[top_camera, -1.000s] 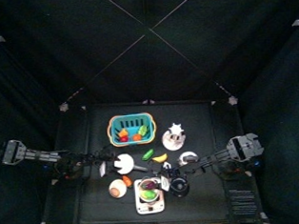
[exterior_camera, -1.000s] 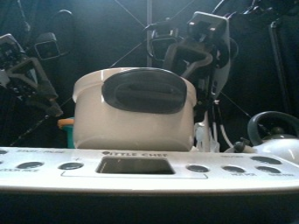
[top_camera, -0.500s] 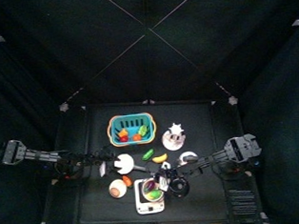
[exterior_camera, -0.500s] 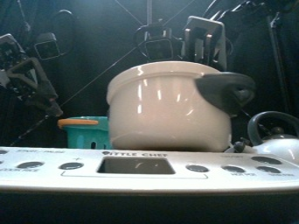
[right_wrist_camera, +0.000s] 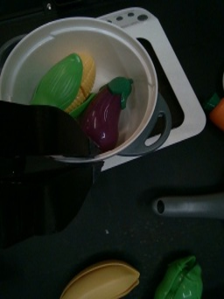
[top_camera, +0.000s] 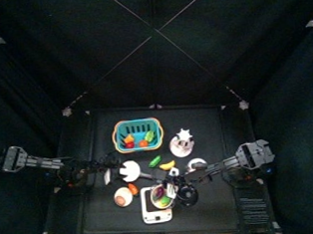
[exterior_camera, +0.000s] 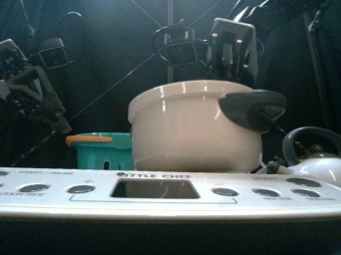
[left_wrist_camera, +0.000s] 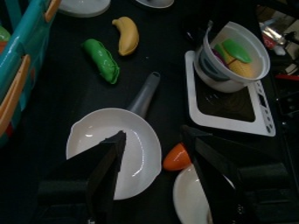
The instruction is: Grab pot
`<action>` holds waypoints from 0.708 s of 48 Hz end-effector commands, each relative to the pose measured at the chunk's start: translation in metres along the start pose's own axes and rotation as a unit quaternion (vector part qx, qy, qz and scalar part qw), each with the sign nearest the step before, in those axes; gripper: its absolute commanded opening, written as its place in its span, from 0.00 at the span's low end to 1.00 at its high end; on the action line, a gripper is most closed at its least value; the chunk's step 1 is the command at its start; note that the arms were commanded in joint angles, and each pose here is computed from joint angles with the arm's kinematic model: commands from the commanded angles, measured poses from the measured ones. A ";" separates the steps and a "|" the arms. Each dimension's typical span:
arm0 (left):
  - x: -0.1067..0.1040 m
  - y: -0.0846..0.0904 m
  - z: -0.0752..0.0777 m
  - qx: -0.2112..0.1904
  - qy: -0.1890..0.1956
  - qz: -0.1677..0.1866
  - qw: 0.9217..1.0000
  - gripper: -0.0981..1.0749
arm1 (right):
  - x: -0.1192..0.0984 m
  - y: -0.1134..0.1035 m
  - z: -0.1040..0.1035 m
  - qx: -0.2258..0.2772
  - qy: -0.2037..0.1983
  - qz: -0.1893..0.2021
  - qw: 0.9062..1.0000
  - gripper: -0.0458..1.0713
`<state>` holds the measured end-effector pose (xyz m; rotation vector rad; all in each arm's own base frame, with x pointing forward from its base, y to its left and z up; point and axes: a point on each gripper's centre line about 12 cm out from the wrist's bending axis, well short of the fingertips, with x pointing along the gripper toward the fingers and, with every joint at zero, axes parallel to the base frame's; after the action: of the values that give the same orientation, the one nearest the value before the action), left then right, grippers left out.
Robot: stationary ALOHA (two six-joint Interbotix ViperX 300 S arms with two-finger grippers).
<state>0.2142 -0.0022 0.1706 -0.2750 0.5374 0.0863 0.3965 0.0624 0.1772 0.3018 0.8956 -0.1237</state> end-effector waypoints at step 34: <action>0.001 -0.001 0.006 0.000 -0.008 -0.001 1.000 0.85 | -0.025 -0.004 0.002 0.009 -0.023 0.010 1.000 0.31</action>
<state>0.2140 -0.0019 0.1697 -0.2738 0.5402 0.0876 0.3805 0.0583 0.1792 0.3099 0.8964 -0.1301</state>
